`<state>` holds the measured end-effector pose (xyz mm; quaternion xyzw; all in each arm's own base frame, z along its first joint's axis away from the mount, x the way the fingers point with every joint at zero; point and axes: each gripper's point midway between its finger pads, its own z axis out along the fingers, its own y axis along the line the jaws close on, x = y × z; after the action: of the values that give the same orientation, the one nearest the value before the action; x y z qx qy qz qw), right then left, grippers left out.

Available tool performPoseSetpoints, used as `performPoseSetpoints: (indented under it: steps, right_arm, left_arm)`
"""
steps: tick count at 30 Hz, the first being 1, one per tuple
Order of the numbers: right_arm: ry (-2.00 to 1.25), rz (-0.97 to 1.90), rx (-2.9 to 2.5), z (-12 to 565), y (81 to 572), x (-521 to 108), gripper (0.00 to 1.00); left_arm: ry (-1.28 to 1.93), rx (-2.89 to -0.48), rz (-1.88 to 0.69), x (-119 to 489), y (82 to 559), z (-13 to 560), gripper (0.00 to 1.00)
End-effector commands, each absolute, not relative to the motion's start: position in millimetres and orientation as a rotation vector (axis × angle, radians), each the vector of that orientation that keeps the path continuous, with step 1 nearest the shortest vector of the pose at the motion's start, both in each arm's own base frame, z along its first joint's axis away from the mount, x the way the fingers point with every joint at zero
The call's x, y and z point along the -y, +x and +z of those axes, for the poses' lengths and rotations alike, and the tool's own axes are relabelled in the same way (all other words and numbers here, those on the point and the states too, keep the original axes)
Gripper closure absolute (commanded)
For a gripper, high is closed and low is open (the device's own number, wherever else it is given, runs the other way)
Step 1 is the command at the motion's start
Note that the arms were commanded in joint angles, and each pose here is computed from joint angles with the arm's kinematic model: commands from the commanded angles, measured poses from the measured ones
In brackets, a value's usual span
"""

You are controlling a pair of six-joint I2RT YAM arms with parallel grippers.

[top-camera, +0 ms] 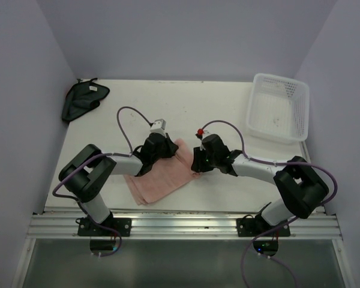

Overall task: Roll the towels
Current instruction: Roll the towel

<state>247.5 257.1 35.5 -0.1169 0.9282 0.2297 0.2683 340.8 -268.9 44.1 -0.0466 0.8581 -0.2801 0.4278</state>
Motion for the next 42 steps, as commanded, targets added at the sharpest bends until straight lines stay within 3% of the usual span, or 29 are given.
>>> performPoseSetpoints:
  steps: [1,6,10,26,42]
  right_arm:
    - [-0.362,0.58,-2.522,28,244,-251,0.91]
    - [-0.397,0.562,-2.504,33,245,-248,1.0]
    - [-0.432,0.541,-2.487,35,246,-245,1.0]
    - [-0.513,0.441,-2.399,49,245,-254,1.0]
    - [-0.636,0.035,-2.274,60,239,-256,1.0]
  left_arm:
    - [-0.113,-2.231,-0.555,242,330,20,1.0]
    - [-0.115,-2.219,-0.544,242,334,29,0.98]
    - [-0.127,-2.197,-0.533,240,341,45,0.81]
    - [-0.193,-2.159,-0.681,248,355,111,0.63]
    - [-0.235,-2.146,-0.783,251,346,132,0.61]
